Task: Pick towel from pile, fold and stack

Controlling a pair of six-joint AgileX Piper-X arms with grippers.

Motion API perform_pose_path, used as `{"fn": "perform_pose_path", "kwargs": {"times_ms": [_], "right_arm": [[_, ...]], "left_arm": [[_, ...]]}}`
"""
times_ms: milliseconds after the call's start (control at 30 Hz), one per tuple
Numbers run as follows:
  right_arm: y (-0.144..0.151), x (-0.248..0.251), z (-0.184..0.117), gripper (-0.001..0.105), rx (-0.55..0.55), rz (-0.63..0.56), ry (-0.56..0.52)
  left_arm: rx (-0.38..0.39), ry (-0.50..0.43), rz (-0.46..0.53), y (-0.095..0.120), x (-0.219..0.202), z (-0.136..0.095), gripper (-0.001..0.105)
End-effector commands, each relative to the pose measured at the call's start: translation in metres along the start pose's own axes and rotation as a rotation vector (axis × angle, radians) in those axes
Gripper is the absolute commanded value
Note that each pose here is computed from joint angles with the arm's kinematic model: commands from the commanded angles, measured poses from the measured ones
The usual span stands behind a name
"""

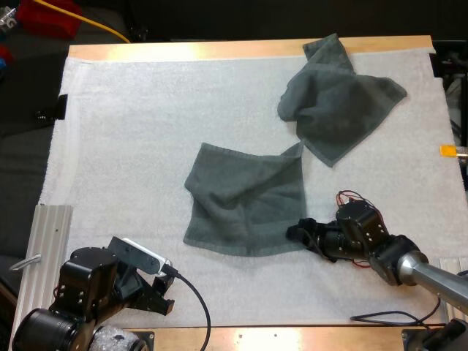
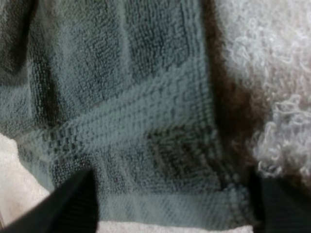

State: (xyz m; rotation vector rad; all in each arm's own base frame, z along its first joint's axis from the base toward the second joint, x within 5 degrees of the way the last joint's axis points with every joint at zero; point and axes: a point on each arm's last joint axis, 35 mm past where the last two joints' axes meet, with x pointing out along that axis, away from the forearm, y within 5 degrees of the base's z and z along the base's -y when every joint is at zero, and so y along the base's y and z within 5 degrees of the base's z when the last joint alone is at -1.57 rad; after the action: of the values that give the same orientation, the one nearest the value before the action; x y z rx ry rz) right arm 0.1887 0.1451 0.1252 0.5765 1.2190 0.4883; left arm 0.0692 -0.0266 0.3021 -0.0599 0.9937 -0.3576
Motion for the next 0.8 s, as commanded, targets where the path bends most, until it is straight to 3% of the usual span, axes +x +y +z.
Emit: {"fn": "perform_pose_path", "kwargs": {"times_ms": [0, 233, 533, 767], "right_arm": [[-0.004, 0.002, -0.002, 0.045, 0.028, -0.018, 0.01], [-0.007, 0.001, -0.003, 0.0, 0.057, -0.065, 0.0], [-0.018, -0.005, -0.016, 0.001, -0.046, -0.179, 0.118], [-0.016, -0.023, -0.021, 0.001, -0.114, -0.26, 0.108]], "left_arm": [[-0.001, -0.008, -0.006, -0.001, -0.002, 0.0, 0.068], [0.0, -0.009, -0.006, -0.001, -0.002, 0.0, 0.068], [-0.012, -0.07, -0.015, -0.002, -0.002, 0.007, 0.068], [-0.033, -0.095, -0.071, -0.004, -0.001, 0.011, 0.068]]}}
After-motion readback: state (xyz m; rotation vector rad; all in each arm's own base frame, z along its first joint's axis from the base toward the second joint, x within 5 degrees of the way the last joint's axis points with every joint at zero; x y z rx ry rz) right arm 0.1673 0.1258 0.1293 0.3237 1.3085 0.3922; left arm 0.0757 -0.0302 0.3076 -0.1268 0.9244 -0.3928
